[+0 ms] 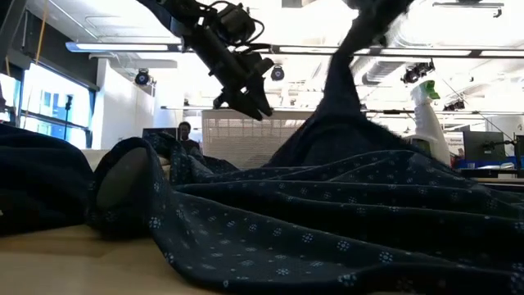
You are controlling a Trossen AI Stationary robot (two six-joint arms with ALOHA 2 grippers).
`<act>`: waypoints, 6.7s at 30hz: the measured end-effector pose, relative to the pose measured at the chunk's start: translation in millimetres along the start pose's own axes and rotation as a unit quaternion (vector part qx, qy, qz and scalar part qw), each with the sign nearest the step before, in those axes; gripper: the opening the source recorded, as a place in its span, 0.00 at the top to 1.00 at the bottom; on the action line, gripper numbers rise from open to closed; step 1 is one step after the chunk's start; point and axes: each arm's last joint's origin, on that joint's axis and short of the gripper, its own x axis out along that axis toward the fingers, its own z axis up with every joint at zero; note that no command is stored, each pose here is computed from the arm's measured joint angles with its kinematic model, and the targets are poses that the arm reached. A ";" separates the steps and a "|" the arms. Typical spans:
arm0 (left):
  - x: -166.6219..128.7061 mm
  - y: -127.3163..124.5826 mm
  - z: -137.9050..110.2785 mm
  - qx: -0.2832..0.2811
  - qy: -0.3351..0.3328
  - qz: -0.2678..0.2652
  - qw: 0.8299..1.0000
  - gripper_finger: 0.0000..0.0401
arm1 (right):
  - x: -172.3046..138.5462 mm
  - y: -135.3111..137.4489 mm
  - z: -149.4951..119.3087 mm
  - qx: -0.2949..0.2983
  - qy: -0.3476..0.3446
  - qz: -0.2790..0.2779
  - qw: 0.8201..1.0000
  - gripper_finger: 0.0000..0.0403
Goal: Fold laundry
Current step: Fold the navy blue polo shirt
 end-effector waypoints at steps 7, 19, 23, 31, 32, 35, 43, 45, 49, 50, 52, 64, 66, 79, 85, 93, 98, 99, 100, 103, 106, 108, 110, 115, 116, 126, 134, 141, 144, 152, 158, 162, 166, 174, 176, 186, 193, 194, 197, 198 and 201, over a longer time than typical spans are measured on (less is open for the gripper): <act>-19.0 8.2 -1.9 0.005 0.030 0.035 0.999 0.64 | 73.3 35.6 -56.7 0.023 0.171 0.223 0.959 0.98; -25.2 10.0 -6.5 0.009 0.058 0.048 0.997 0.64 | 84.2 14.3 -102.3 0.143 0.346 0.258 0.891 0.56; -25.4 10.2 -8.2 0.010 0.067 0.046 0.997 0.64 | 89.5 -12.0 -89.0 0.222 0.322 0.128 0.911 0.48; -25.6 9.3 -9.1 0.019 0.071 0.044 0.996 0.64 | 139.9 -38.8 -107.4 0.286 0.331 0.010 0.899 0.53; -25.6 9.2 -9.3 0.019 0.072 0.044 0.996 0.64 | 146.1 -38.7 -111.6 0.286 0.340 0.006 0.896 0.55; -25.6 7.5 -9.5 0.017 0.078 0.014 0.997 0.64 | 164.1 -34.5 -123.3 0.267 0.364 0.012 0.892 0.60; -12.4 -3.4 0.3 -0.008 0.026 -0.083 0.996 0.70 | 152.5 -29.6 -133.6 0.184 0.432 -0.015 0.883 0.97; -5.6 -4.7 -0.6 -0.013 0.025 -0.092 0.995 0.74 | 137.1 -32.7 -127.1 0.163 0.425 -0.054 0.889 0.96; 6.8 -7.3 -9.8 -0.016 0.057 -0.099 0.993 0.80 | 102.9 -43.3 -105.1 0.170 0.354 -0.105 0.914 0.98; 8.8 -7.5 -11.4 -0.016 0.063 -0.102 0.993 0.81 | 95.9 -45.1 -99.4 0.181 0.331 -0.096 0.921 0.99; 11.7 -9.5 -13.8 -0.015 0.070 -0.107 0.992 0.83 | 85.7 -46.4 -90.7 0.201 0.296 -0.061 0.932 0.99; 11.3 -11.1 -16.6 -0.018 0.083 -0.106 0.991 0.84 | 125.0 -23.1 -147.2 0.304 0.344 0.049 0.887 0.59; 11.0 -13.9 -17.1 -0.015 0.082 -0.108 0.991 0.84 | 133.4 -19.0 -156.1 0.317 0.325 0.053 0.889 0.58; 9.4 -29.9 -17.4 0.000 0.067 -0.127 0.990 0.84 | 130.3 -40.0 -142.8 0.247 0.293 -0.084 0.920 0.98; 9.4 -29.6 -17.4 0.000 0.068 -0.127 0.990 0.84 | 105.1 -46.3 -67.4 0.135 0.228 -0.137 0.954 1.00; 9.4 -28.8 -17.6 0.000 0.070 -0.125 0.990 0.84 | 92.7 -35.2 -45.1 0.188 0.248 0.044 0.949 0.92; 9.3 -28.7 -17.8 0.000 0.071 -0.125 0.990 0.84 | 103.5 -14.3 -100.3 0.242 0.350 0.070 0.902 0.73; 9.3 -28.7 -17.8 0.000 0.070 -0.125 0.990 0.84 | 105.5 -11.6 -113.6 0.252 0.365 0.055 0.894 0.69; 9.3 -28.7 -17.8 0.000 0.071 -0.125 0.990 0.84 | 107.6 -9.4 -125.9 0.263 0.376 0.042 0.888 0.65; 9.3 -28.7 -17.8 0.000 0.070 -0.125 0.990 0.84 | 115.1 -4.5 -158.2 0.300 0.378 0.020 0.876 0.57; 9.2 -28.7 -17.7 0.000 0.070 -0.125 0.990 0.84 | 121.8 1.9 -182.0 0.333 0.353 0.026 0.874 0.55; 9.2 -28.7 -17.7 0.000 0.070 -0.125 0.990 0.84 | 124.8 4.5 -191.4 0.350 0.323 0.035 0.879 0.59; 9.1 -28.7 -17.6 0.000 0.070 -0.125 0.990 0.84 | 127.0 5.5 -196.6 0.362 0.301 0.036 0.882 0.66; 9.1 -28.7 -17.6 0.000 0.070 -0.125 0.990 0.84 | 126.6 1.7 -190.9 0.319 0.288 -0.005 0.903 0.96; 9.1 -28.7 -17.6 0.001 0.069 -0.125 0.990 0.84 | 125.7 -1.0 -186.2 0.303 0.284 -0.029 0.909 0.97; 10.4 -27.8 -21.8 0.021 0.076 -0.123 0.989 0.84 | 86.9 -26.9 -80.3 0.116 0.275 -0.154 0.942 0.99; 12.0 -23.6 -35.5 0.057 0.134 -0.095 0.985 0.84 | 52.0 -47.9 -23.9 0.059 0.260 -0.174 0.948 1.00; 16.6 -19.8 -45.4 0.073 0.139 -0.073 0.985 0.84 | 12.6 -61.9 7.8 0.043 0.268 -0.214 0.938 1.00; 20.4 -18.6 -52.5 0.070 0.135 -0.075 0.986 0.84 | 8.2 -62.5 17.5 0.059 0.247 -0.171 0.952 1.00; 17.7 -16.0 -61.6 0.066 0.174 -0.066 0.980 0.84 | 77.5 -54.9 3.7 0.115 0.245 -0.077 0.960 1.00; 0.8 -11.7 -57.3 0.112 0.259 -0.045 0.958 0.84 | 164.6 -22.7 -15.3 0.119 0.177 0.087 0.973 1.00; -12.8 -6.9 -58.9 0.134 0.309 -0.001 0.941 0.84 | 201.9 -3.5 -19.3 0.103 0.146 0.125 0.976 0.97; -26.6 -3.2 -60.3 0.139 0.333 0.028 0.932 0.84 | 213.3 1.2 -12.5 0.104 0.135 0.169 0.971 0.83; -38.1 -0.9 -57.3 0.123 0.329 0.047 0.935 0.84 | 176.8 -19.8 1.9 0.112 0.142 0.219 0.959 0.47; -37.1 -1.3 -56.1 0.118 0.321 0.048 0.938 0.84 | 161.0 -26.0 -1.6 0.108 0.175 0.182 0.961 0.43; -19.3 -17.3 -19.8 0.039 0.121 -0.054 0.990 0.84 | 89.8 8.1 -83.0 0.152 0.324 0.182 0.916 0.45; -0.4 -15.9 -1.5 -0.012 0.040 -0.105 0.994 0.84 | 36.1 39.5 -152.9 0.241 0.468 0.132 0.840 0.52; 4.9 -14.7 1.3 -0.013 0.040 -0.107 0.993 0.84 | 31.2 43.0 -163.0 0.252 0.484 0.119 0.830 0.53; 22.5 -14.2 13.4 0.012 0.050 -0.098 0.994 0.84 | 18.9 53.4 -191.6 0.272 0.523 0.088 0.803 0.56; 28.0 -13.9 19.2 0.021 0.053 -0.088 0.994 0.84 | 15.3 56.8 -200.0 0.276 0.534 0.079 0.795 0.57; 48.7 -13.7 31.7 0.060 0.074 -0.059 0.994 0.84 | 7.2 66.4 -222.4 0.289 0.563 0.041 0.773 0.58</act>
